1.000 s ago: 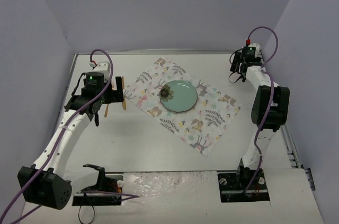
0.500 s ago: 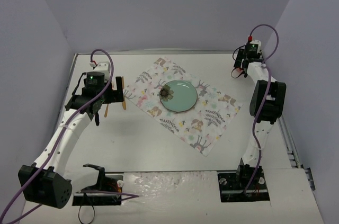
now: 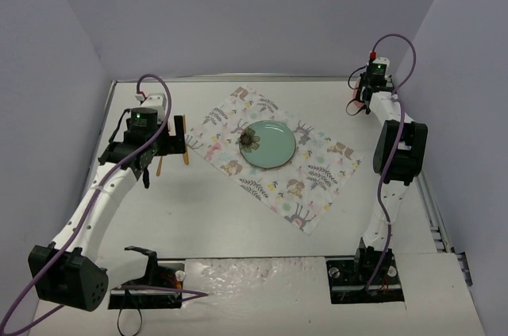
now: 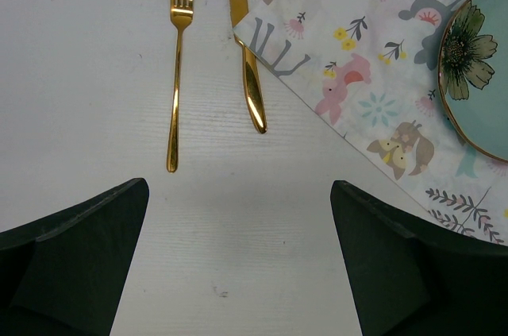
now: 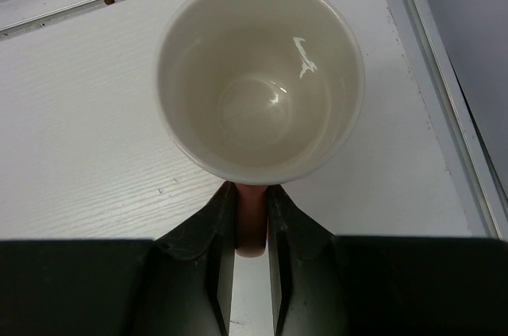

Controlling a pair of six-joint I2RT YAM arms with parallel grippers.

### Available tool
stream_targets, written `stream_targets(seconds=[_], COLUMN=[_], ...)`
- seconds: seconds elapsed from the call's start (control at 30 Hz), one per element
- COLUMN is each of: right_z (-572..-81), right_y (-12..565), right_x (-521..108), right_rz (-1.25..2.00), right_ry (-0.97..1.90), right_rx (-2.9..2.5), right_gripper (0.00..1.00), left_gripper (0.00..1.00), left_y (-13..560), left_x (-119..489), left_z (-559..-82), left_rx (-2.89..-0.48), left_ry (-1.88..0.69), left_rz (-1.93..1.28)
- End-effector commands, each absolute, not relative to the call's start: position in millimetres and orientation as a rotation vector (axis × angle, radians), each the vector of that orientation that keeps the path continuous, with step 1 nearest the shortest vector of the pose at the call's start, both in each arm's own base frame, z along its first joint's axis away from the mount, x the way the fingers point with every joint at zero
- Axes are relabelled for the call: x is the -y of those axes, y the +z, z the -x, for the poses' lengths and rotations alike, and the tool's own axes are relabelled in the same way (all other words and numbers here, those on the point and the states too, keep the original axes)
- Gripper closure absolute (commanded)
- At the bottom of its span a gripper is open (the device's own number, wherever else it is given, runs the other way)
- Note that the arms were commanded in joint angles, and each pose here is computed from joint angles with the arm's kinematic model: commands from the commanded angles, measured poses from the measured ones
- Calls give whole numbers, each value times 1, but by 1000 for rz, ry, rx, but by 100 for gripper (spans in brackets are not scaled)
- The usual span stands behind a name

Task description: Set the dinner table for one person

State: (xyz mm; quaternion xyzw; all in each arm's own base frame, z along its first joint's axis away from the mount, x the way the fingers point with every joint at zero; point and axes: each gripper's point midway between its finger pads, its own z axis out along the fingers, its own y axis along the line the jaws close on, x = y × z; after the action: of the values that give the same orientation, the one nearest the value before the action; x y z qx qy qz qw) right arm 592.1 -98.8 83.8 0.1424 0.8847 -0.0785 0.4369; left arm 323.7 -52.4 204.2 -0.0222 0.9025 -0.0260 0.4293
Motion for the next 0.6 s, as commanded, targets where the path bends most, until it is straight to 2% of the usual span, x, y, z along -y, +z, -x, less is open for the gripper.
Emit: stream_targets(seconds=[0.0,0.57], right_z=[-597,-504], right_y=[136,128], right_x=[106,51], right_rz=[-325,-161], right_ry=[-240,-87], right_rx=[-2086,-2142], right_gripper=[100,100], left_gripper=[3,3], left_y=[224,234], left_x=[51,54], left_z=[-334,-330], left_rx=[-2170,-2137], left_ry=[-75,-109], left_rz=[74,73])
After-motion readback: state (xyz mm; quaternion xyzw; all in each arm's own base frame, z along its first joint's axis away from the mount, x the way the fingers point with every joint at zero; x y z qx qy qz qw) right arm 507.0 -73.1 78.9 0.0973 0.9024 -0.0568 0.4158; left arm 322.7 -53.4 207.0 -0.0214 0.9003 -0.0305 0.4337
